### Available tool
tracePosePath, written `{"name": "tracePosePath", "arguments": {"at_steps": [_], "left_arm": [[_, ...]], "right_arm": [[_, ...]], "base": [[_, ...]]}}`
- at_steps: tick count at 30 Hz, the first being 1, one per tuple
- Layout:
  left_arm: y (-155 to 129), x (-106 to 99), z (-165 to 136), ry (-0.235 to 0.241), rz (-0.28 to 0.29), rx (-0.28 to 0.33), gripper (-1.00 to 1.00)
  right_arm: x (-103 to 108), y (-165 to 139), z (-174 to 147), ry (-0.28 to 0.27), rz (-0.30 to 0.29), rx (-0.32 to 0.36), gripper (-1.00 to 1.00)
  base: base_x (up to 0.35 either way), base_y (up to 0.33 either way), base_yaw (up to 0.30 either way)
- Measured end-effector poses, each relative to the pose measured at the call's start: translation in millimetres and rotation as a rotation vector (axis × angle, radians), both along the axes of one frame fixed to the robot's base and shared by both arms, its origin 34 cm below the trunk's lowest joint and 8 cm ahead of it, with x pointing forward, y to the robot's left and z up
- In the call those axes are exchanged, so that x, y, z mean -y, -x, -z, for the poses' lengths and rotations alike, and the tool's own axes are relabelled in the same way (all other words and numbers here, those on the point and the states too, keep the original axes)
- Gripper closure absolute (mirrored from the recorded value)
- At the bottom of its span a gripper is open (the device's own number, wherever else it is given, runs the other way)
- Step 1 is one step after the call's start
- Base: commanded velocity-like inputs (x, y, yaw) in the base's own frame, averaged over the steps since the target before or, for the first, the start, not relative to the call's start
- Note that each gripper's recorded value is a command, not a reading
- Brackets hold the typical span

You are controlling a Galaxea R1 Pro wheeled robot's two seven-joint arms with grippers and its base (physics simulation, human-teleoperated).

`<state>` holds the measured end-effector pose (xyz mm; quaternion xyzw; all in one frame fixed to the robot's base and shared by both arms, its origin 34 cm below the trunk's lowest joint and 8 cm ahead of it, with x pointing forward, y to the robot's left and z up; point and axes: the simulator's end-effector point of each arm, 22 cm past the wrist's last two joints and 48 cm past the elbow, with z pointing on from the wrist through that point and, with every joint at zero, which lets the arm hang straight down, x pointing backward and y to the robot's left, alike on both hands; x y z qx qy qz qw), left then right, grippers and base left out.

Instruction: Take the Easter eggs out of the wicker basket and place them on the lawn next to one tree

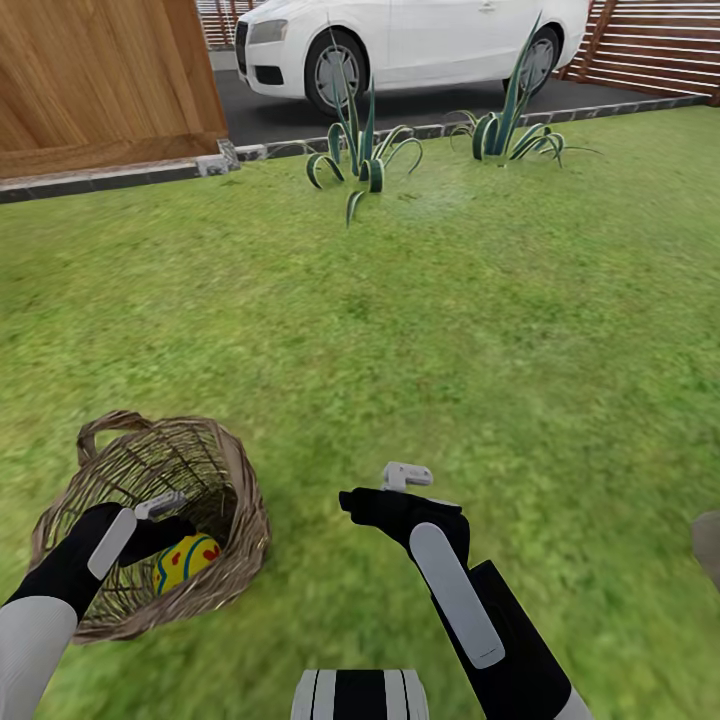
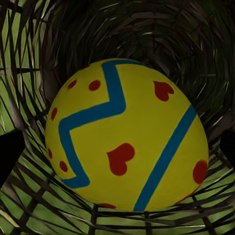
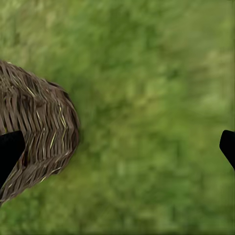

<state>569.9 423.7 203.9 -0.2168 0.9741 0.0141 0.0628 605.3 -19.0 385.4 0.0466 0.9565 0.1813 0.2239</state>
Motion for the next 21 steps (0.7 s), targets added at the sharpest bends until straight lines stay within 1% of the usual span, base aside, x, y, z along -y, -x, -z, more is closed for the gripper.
{"name": "tracePosePath", "arguments": {"at_steps": [6, 16, 17, 19, 21], "left_arm": [[0, -2, -1, -0.002, -0.003, 0.001, -1.00], [0, -5, -1, -0.005, -0.011, -0.002, -1.00], [0, -5, -1, -0.003, -0.015, -0.002, -1.00], [-5, -1, -3, 0.016, -0.034, 0.009, -1.00], [-13, 3, -5, 0.044, -0.059, 0.025, -1.00]], "right_arm": [[0, 0, 0, 0.000, 0.000, 0.000, -1.00], [0, 0, 0, 0.000, 0.000, 0.000, -1.00], [0, 0, 0, 0.000, 0.000, 0.000, -1.00], [0, 0, 0, 0.000, 0.000, 0.000, -1.00], [0, 0, 0, 0.000, 0.000, 0.000, -1.00]], "base": [[0.094, -0.001, 0.001], [0.010, 0.000, 0.000], [0.001, 0.000, 0.000], [0.000, 0.000, 0.000], [0.000, 0.000, 0.000]]}}
